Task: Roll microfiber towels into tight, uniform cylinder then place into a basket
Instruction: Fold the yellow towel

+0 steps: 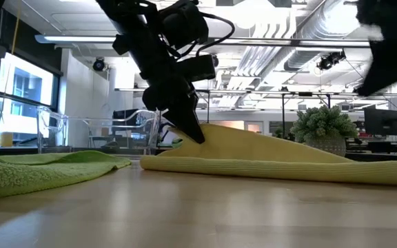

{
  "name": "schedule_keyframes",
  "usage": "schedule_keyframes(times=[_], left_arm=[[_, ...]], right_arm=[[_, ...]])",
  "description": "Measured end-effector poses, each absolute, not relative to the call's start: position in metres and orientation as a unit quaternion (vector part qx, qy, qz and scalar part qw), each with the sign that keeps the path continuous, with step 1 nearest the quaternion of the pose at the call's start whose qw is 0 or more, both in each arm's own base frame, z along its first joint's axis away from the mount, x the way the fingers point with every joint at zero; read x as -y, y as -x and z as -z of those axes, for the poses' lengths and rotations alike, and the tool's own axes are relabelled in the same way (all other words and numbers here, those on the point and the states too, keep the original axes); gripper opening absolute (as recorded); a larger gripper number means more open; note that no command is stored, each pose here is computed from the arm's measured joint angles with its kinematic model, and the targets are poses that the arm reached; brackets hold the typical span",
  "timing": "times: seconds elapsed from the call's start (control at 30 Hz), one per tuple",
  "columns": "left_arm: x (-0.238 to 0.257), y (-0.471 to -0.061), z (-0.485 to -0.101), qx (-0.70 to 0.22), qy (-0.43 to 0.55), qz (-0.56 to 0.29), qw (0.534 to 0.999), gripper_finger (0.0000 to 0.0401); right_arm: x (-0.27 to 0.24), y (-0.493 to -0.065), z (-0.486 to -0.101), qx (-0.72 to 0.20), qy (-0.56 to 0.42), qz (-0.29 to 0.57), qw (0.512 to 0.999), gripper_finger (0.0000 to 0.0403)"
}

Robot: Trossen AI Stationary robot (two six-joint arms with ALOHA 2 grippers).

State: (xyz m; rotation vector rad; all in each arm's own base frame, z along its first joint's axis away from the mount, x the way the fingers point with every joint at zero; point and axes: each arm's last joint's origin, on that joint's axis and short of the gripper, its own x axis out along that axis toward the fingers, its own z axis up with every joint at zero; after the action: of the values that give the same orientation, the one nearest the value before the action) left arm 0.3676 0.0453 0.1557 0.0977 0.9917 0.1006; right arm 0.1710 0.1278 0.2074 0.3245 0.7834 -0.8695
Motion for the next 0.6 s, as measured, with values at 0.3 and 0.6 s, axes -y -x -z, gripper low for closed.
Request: schedule_keyframes(times=[0.3,0.6], left_arm=[[-0.036,-0.369,-0.156,-0.475,-0.052,-0.037,0.878,0.0001],[-0.023,-0.369,-0.174,-0.527,-0.054,-0.006,0.848,0.0001]], right_arm=[[-0.126,-0.180,-0.233,-0.318,-0.066,0.296,0.898,0.0113],[-0.112,-0.188,-0.171,-0.344,-0.107,0.221,0.906,0.0113]])
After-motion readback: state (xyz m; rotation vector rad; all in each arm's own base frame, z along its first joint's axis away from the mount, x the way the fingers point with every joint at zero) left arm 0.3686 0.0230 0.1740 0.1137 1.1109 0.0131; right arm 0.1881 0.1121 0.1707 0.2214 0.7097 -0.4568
